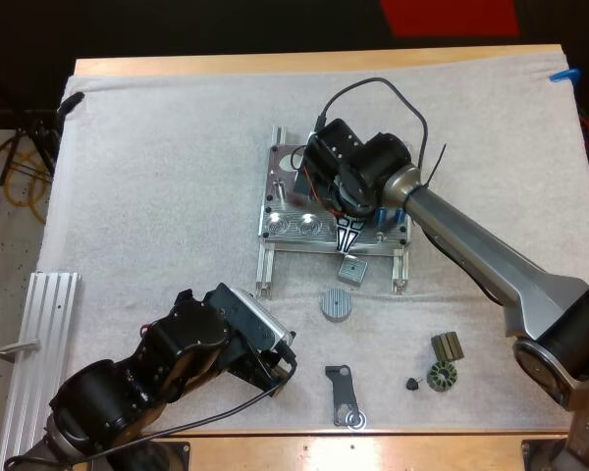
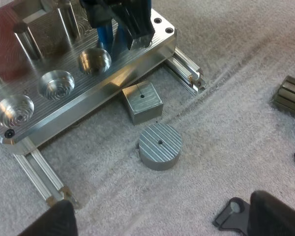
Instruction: Load cells from right to left
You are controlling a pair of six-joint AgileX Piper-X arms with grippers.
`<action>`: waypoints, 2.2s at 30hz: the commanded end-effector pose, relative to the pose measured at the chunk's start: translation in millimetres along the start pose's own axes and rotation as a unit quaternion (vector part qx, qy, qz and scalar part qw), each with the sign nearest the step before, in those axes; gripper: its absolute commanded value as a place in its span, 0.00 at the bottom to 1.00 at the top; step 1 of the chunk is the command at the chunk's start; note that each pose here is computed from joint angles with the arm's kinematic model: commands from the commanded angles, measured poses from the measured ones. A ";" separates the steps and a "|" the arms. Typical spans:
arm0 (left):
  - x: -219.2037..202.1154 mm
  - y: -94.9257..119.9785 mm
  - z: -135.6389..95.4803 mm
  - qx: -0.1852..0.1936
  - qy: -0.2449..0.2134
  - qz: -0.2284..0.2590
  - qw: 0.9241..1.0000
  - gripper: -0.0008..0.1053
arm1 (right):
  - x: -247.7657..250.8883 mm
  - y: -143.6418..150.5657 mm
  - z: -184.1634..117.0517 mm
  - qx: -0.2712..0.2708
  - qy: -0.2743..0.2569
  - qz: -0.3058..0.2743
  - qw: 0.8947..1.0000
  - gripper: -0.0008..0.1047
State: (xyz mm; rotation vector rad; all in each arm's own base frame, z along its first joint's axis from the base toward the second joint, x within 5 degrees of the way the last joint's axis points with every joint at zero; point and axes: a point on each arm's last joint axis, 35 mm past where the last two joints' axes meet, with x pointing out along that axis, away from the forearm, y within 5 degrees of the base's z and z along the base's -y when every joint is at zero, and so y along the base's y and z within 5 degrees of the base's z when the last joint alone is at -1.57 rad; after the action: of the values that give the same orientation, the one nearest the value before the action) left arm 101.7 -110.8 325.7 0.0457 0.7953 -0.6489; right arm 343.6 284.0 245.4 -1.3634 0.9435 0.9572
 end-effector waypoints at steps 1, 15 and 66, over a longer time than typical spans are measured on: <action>-3.0 0.0 2.3 -0.007 -0.012 0.008 1.000 0.66 | 5.8 -2.6 -1.5 0.002 0.013 -0.008 1.000 0.01; -3.0 0.0 2.3 -0.007 -0.012 0.008 1.000 0.66 | -1.7 -0.7 -2.5 0.030 -0.007 0.012 0.999 0.12; -15.7 -2.4 24.6 0.092 -0.091 0.051 0.990 0.66 | -184.5 13.7 -107.7 0.376 -0.046 -0.077 0.922 0.40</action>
State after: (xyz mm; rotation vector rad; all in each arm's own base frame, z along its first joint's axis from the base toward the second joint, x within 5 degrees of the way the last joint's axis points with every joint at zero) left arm 107.5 -112.1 343.4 0.1741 0.6184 -0.6391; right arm 271.7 187.0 407.0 -0.7437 0.9706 0.4719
